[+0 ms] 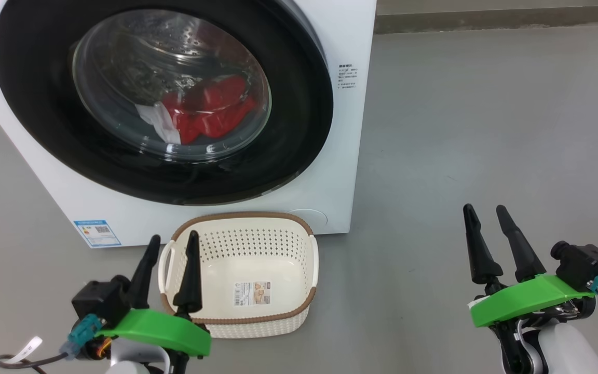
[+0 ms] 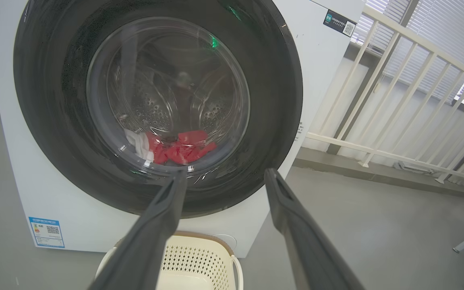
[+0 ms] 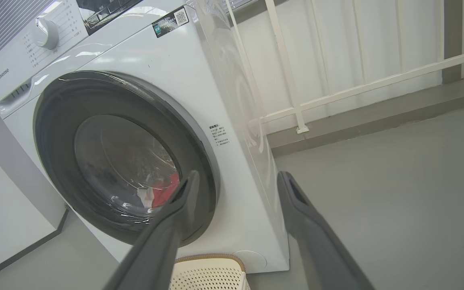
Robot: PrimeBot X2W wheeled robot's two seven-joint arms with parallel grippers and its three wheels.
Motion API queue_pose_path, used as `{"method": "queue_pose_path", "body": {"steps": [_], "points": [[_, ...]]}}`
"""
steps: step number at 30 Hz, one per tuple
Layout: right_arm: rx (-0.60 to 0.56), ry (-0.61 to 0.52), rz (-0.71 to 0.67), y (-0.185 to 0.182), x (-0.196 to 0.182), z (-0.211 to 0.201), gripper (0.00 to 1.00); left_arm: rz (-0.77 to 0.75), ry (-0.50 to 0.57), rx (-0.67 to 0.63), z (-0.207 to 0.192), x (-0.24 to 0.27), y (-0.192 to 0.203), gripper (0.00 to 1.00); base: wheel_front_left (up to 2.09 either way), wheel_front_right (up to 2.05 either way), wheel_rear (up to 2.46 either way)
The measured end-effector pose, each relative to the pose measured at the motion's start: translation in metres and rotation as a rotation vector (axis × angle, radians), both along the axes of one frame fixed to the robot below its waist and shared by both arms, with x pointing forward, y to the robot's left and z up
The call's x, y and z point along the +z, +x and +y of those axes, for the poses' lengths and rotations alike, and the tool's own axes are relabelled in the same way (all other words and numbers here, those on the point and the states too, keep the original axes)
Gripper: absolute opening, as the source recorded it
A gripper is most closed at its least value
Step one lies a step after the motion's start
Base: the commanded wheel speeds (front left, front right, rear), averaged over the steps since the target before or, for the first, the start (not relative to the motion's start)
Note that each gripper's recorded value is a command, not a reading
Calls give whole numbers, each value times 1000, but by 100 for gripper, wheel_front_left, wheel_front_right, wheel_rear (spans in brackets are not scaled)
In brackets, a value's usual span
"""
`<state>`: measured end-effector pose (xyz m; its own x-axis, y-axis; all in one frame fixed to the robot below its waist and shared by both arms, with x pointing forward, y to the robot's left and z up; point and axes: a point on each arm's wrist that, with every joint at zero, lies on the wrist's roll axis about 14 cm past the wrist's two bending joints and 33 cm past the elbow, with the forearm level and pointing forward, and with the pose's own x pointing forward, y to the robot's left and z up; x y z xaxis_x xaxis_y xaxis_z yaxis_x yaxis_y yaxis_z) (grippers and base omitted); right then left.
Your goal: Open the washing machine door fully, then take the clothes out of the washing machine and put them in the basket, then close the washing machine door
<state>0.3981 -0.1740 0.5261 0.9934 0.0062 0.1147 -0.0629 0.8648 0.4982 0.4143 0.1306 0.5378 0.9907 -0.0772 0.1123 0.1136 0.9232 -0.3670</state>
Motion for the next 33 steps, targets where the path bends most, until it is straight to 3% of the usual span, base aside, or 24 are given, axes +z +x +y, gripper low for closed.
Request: {"method": "queue_pose_path", "body": {"steps": [14,33], "points": [[2,-141,-71,6,18,2,100,-83,143,5,-6,18,7,100,0,0,0],[0,-150,-68,6,17,1,100,-46,162,14,-5,7,6,100,0,0,0]]}}
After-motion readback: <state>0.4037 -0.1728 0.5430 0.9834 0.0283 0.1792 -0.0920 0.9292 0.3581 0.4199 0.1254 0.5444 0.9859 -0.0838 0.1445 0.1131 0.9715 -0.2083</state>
